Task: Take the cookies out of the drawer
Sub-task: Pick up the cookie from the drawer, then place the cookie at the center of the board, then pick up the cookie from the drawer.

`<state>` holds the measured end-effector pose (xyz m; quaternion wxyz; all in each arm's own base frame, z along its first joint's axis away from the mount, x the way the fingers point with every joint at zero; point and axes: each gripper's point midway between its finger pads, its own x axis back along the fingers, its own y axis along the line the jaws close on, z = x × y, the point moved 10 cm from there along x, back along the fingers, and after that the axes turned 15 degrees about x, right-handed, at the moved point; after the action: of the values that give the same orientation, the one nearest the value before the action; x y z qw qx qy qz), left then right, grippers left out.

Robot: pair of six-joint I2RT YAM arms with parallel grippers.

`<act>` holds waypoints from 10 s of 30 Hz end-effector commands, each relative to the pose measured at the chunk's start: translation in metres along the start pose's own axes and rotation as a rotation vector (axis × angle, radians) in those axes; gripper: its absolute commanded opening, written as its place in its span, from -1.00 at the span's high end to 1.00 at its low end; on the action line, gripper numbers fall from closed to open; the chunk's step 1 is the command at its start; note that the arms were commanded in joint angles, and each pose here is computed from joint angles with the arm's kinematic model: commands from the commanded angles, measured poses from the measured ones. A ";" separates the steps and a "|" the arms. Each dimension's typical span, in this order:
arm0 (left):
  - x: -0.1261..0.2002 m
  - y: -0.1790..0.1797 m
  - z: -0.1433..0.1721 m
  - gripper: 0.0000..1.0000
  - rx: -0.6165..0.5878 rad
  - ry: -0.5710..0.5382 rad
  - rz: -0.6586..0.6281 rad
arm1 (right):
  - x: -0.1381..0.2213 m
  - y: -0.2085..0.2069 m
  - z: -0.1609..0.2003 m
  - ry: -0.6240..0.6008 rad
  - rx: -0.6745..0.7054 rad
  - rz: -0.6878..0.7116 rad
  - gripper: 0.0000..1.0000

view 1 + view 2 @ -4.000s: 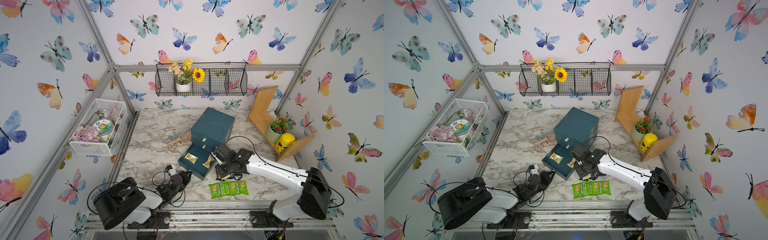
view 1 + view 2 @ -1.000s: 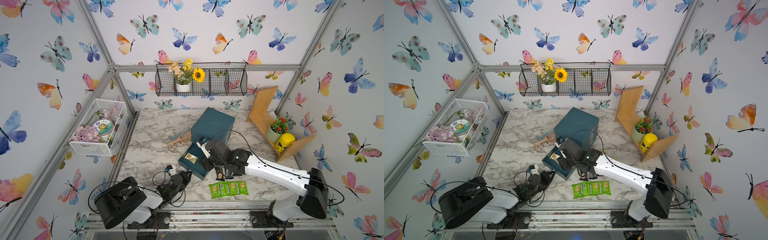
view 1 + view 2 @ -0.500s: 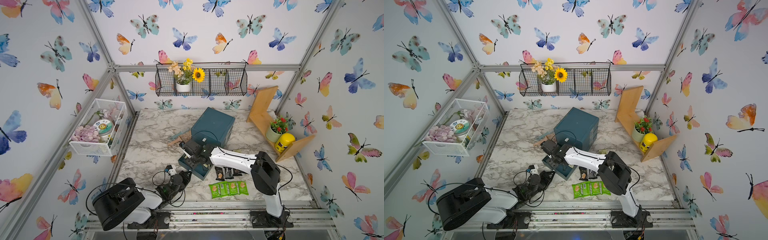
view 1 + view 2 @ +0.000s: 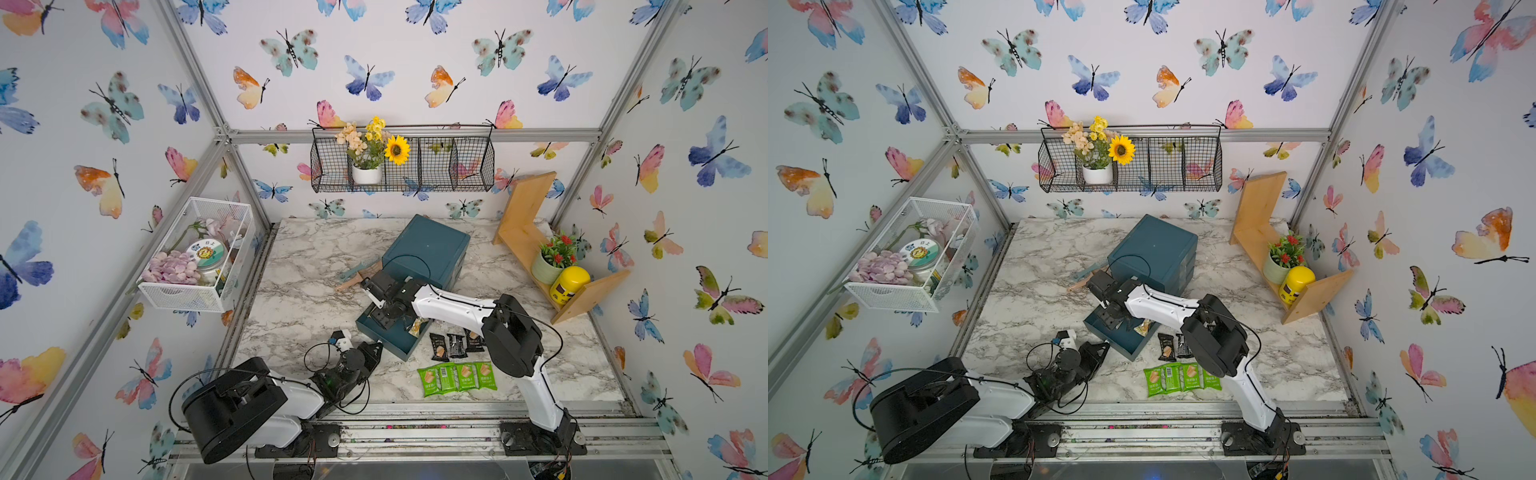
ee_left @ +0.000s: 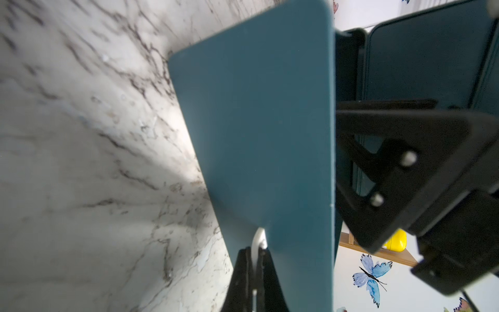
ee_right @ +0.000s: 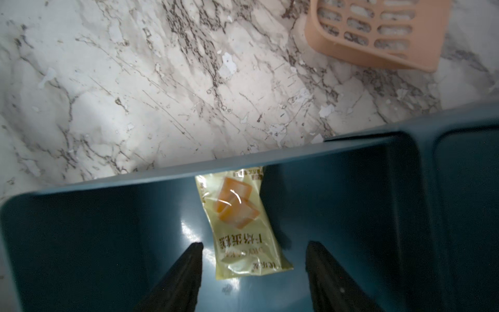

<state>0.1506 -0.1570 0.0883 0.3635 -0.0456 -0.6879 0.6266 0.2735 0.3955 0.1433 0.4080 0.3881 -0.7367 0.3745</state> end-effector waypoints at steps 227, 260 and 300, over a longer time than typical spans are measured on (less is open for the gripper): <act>-0.001 -0.004 -0.003 1.00 -0.015 -0.060 -0.041 | 0.121 -0.163 0.158 -0.180 -0.577 0.045 -0.09; 0.016 -0.005 -0.019 1.00 0.034 -0.235 -0.026 | 0.183 -0.122 0.156 -0.256 -0.478 0.136 -0.05; 0.009 -0.009 -0.012 1.00 0.075 -0.229 0.005 | 0.033 -0.008 0.051 0.133 -0.059 0.041 -0.31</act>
<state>0.1544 -0.1480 0.0987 0.2998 0.0331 -0.6967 0.6509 0.2484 0.3388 0.1536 0.4607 0.3638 -0.7234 0.3635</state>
